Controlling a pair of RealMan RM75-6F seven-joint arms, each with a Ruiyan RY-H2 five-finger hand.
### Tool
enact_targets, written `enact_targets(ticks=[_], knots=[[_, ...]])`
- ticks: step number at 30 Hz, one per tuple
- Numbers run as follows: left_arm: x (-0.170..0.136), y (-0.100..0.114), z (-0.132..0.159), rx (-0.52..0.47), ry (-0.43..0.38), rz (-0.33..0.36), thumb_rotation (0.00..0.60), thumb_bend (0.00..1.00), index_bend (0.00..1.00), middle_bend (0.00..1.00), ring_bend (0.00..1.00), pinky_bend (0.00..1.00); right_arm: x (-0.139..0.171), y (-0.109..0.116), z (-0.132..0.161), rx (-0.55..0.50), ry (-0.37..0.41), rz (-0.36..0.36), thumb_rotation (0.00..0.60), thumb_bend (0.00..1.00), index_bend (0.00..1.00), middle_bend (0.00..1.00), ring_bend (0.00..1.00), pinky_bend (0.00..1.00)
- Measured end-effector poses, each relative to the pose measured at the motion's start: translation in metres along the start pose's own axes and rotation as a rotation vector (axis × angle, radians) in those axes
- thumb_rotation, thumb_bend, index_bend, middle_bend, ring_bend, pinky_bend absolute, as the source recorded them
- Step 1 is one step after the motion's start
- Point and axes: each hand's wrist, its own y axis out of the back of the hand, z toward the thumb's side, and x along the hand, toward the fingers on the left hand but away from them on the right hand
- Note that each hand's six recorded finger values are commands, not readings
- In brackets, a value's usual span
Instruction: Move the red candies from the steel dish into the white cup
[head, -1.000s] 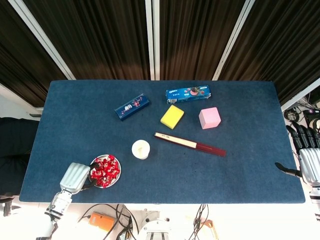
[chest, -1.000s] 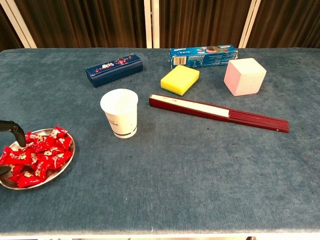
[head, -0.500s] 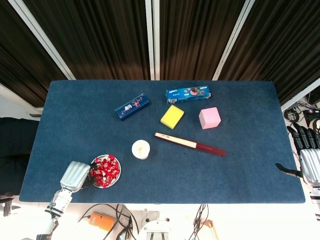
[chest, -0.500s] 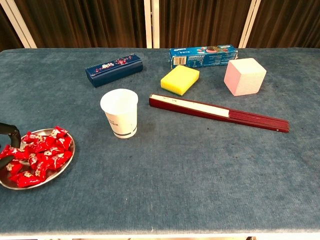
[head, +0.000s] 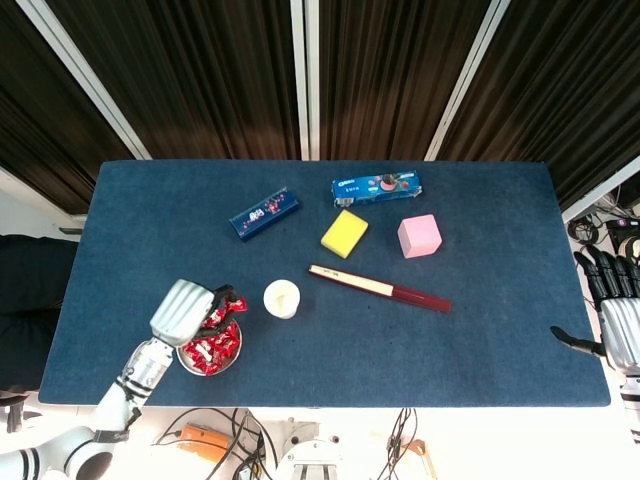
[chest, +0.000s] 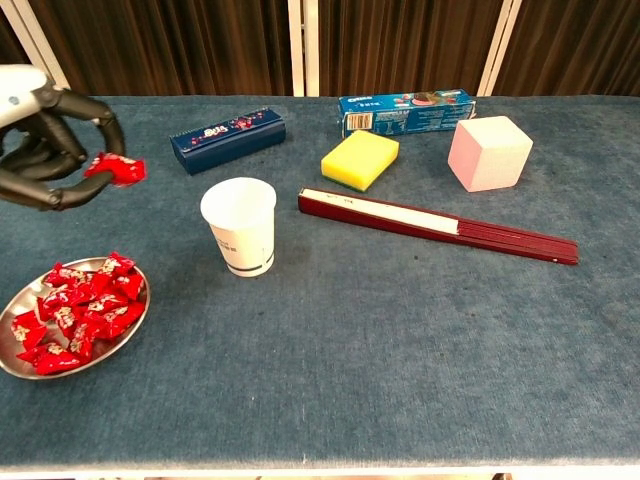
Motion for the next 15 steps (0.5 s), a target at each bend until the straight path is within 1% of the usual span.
enact_targets(ticks=[2, 5, 8, 11, 13, 15], knots=[[0.016, -0.002, 0.011, -0.013, -0.029, -0.020, 0.545, 0.42, 0.55, 0.92, 0.87, 0.83, 0.001, 0.000, -0.001, -0.002, -0.002, 0.001, 0.600, 0.12, 0.00, 0.01, 0.00, 0.00], [0.035, -0.009, 0.021, -0.020, -0.046, -0.058, 0.540, 0.42, 0.55, 0.92, 0.87, 0.83, 0.002, 0.000, -0.004, -0.004, -0.012, 0.002, 0.600, 0.12, 0.00, 0.01, 0.00, 0.00], [0.048, -0.017, 0.027, -0.012, -0.043, -0.087, 0.534, 0.42, 0.55, 0.92, 0.87, 0.83, 0.003, 0.000, -0.009, -0.006, -0.027, 0.002, 0.600, 0.12, 0.00, 0.01, 0.00, 0.00], [0.055, -0.023, 0.029, -0.004, -0.035, -0.102, 0.528, 0.41, 0.55, 0.92, 0.87, 0.83, 0.004, 0.000, -0.013, -0.008, -0.037, 0.002, 0.600, 0.12, 0.00, 0.01, 0.00, 0.00], [0.058, -0.025, 0.029, 0.001, -0.031, -0.111, 0.525, 0.40, 0.53, 0.92, 0.87, 0.83, 0.004, -0.001, -0.015, -0.009, -0.040, 0.004, 0.600, 0.12, 0.00, 0.01, 0.00, 0.00], [0.059, -0.027, 0.029, 0.004, -0.026, -0.120, 0.525, 0.35, 0.46, 0.92, 0.87, 0.83, 0.004, -0.002, -0.015, -0.011, -0.040, 0.006, 0.600, 0.12, 0.00, 0.01, 0.00, 0.00]])
